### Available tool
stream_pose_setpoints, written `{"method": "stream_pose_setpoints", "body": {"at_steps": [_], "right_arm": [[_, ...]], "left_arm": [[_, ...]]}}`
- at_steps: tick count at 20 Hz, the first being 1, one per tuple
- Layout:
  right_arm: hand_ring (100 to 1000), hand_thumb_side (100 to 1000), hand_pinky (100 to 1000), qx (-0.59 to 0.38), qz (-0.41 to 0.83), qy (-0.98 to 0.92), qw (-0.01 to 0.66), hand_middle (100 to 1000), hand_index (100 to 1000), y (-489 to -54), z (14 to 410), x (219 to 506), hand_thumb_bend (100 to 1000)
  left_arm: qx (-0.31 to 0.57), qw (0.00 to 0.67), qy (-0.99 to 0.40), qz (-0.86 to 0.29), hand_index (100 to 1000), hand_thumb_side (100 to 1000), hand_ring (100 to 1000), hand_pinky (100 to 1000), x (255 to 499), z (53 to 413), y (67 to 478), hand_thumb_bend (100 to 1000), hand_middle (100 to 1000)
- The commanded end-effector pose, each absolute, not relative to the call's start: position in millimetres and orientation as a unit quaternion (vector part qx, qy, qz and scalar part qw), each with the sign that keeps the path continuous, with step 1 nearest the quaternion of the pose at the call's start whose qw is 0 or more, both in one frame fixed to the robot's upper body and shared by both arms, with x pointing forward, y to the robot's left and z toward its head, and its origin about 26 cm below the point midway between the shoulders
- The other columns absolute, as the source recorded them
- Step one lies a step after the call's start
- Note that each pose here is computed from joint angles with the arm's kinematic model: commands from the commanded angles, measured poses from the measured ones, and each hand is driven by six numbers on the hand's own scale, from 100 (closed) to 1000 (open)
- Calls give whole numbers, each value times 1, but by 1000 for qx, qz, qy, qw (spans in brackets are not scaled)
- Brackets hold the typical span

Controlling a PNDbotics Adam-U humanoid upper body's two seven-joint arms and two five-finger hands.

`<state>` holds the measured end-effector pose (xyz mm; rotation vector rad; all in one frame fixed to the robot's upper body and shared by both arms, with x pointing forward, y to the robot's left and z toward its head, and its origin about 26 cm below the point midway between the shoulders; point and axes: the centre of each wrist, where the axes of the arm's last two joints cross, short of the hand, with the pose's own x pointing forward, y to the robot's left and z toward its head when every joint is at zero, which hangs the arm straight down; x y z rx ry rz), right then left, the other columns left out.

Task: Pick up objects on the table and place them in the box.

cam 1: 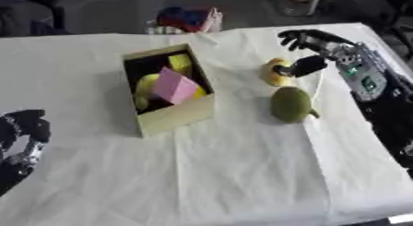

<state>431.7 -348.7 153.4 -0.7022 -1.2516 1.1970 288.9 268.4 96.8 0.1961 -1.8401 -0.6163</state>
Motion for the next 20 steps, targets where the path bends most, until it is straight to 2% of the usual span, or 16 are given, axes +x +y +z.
{"method": "stream_pose_setpoints", "body": {"at_steps": [1,12,17,20], "right_arm": [[859,330,903,-330,511,-520,600,867,972,-350,164,437,409],[872,317,904,-378,506,-450,631,861,947,-338,133,458,365],[861,284,895,-402,518,-425,624,818,910,-332,123,463,316],[822,221,876,-422,520,-417,615,753,846,-328,119,465,253]], "left_arm": [[91,551,-785,-268,780,561,618,861,290,104,271,240,606],[85,552,-785,-270,780,562,618,861,290,102,270,240,607],[83,553,-784,-270,779,563,618,862,289,102,269,240,607],[82,553,-784,-270,780,563,618,862,289,101,269,240,608]]}}
